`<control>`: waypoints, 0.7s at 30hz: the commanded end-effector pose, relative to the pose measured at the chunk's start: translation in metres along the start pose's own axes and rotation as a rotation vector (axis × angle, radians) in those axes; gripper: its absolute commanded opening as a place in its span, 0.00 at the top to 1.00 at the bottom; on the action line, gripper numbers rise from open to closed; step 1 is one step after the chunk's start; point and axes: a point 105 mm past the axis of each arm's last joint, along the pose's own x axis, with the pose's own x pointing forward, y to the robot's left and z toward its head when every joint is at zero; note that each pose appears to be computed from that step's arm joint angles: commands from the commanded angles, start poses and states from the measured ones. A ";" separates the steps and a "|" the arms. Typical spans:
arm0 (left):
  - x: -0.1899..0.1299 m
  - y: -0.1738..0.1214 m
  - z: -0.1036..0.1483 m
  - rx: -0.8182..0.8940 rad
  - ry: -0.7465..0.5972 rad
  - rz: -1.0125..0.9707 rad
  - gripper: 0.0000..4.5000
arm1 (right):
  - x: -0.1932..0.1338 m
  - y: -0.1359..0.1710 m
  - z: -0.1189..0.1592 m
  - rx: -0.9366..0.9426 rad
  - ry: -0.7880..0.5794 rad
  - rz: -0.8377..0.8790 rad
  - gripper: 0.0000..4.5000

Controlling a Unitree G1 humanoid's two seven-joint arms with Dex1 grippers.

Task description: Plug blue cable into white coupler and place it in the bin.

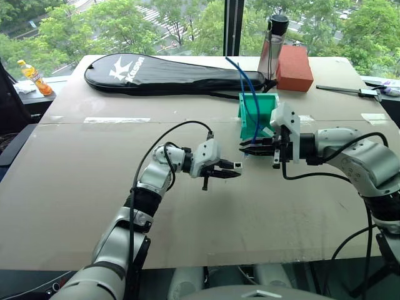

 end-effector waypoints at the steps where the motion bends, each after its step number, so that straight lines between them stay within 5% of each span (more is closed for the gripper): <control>1: 0.005 0.002 0.002 0.050 0.024 0.007 0.92 | 0.002 -0.002 0.007 -0.054 -0.016 0.013 1.00; 21: 0.006 0.001 -0.009 0.043 0.070 0.014 0.92 | 0.022 0.007 -0.027 -0.071 0.056 0.112 1.00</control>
